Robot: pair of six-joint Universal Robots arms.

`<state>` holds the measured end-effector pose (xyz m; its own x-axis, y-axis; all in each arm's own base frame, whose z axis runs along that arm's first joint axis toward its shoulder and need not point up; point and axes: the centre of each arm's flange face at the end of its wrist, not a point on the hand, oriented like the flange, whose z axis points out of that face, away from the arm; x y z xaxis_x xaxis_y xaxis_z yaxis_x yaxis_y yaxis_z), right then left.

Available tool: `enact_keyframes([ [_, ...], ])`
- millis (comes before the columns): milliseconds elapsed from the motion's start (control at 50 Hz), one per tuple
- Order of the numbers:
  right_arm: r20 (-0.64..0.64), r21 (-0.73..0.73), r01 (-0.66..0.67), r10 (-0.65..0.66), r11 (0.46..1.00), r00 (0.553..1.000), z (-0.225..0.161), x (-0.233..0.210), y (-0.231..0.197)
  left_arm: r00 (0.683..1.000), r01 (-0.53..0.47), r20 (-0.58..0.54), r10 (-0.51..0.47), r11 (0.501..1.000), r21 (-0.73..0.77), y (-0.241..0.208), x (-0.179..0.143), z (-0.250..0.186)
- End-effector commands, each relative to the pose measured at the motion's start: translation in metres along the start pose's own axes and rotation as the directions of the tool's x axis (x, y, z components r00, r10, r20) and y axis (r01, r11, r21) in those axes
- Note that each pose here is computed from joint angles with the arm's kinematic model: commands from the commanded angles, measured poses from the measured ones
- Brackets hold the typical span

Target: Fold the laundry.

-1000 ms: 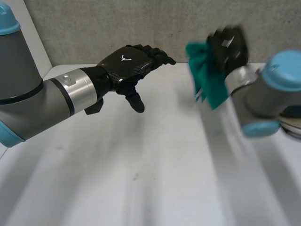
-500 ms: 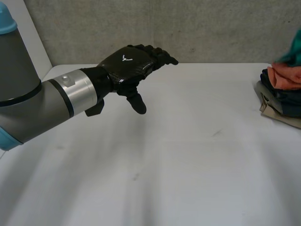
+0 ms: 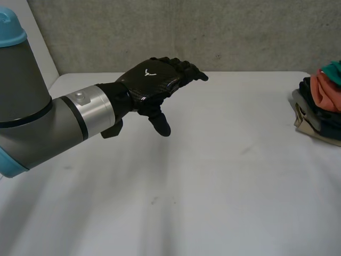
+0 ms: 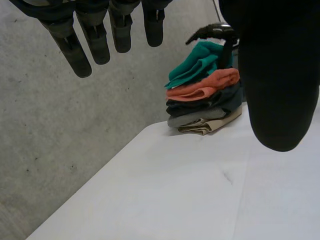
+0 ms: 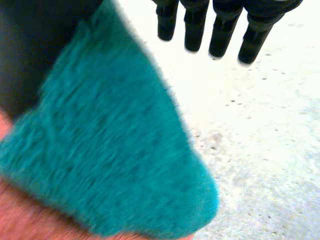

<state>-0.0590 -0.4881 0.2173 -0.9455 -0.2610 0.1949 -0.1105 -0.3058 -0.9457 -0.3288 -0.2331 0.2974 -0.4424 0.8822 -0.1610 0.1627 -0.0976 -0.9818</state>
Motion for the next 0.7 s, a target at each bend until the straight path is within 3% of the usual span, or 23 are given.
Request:
enact_keyframes([
  [20, -0.135, -0.059, -0.128, 0.119, 0.99, 0.984, -0.013, 0.012, -0.048, 1.0, -0.006, -0.003, 0.006, 1.0, 0.027, -0.012, 0.004, -0.004],
  [200, -0.333, -0.173, -0.01, -0.049, 0.985, 0.941, -0.045, 0.031, -0.114, 1.0, 0.016, -0.013, -0.015, 0.998, 0.068, -0.028, 0.011, -0.011],
  [240, -0.393, -0.191, 0.048, -0.121, 0.98, 0.912, -0.05, 0.038, -0.133, 1.0, 0.009, -0.012, -0.008, 0.997, 0.082, -0.034, 0.013, -0.014],
  [340, -0.569, -0.188, 0.152, -0.234, 0.97, 0.788, -0.059, 0.044, -0.181, 1.0, 0.002, -0.007, -0.001, 0.993, 0.117, -0.048, 0.014, -0.019],
  [400, -0.604, -0.143, 0.183, -0.233, 0.973, 0.762, -0.061, 0.029, -0.208, 1.0, 0.015, 0.011, -0.017, 0.99, 0.143, -0.058, 0.011, -0.024],
  [480, -0.488, -0.033, 0.178, -0.171, 0.983, 0.856, -0.044, -0.044, -0.236, 0.997, 0.041, 0.058, -0.053, 0.98, 0.194, -0.075, 0.005, -0.034],
  [520, -0.37, 0.019, 0.153, -0.135, 0.988, 0.919, -0.037, -0.095, -0.24, 0.992, 0.05, 0.104, -0.073, 0.977, 0.21, -0.08, -0.002, -0.039],
  [560, -0.265, 0.052, 0.118, -0.1, 0.992, 0.959, -0.036, -0.137, -0.238, 0.971, 0.054, 0.214, -0.104, 0.973, 0.226, -0.084, -0.018, -0.048],
  [600, -0.208, 0.061, 0.089, -0.075, 0.994, 0.975, -0.038, -0.163, -0.237, 0.927, 0.04, 0.354, -0.125, 0.971, 0.237, -0.087, -0.04, -0.061],
  [660, -0.108, 0.013, 0.023, -0.022, 1.0, 0.994, -0.047, -0.206, -0.219, 0.873, 0.039, 0.467, -0.14, 0.975, 0.22, -0.081, -0.056, -0.072],
  [680, -0.085, -0.005, 0.01, -0.01, 1.0, 0.996, -0.05, -0.215, -0.213, 0.833, 0.051, 0.532, -0.151, 0.979, 0.198, -0.072, -0.064, -0.078],
  [700, -0.066, -0.022, -0.002, 0.0, 1.0, 0.998, -0.053, -0.223, -0.208, 0.812, 0.061, 0.562, -0.156, 0.981, 0.184, -0.065, -0.067, -0.081],
])
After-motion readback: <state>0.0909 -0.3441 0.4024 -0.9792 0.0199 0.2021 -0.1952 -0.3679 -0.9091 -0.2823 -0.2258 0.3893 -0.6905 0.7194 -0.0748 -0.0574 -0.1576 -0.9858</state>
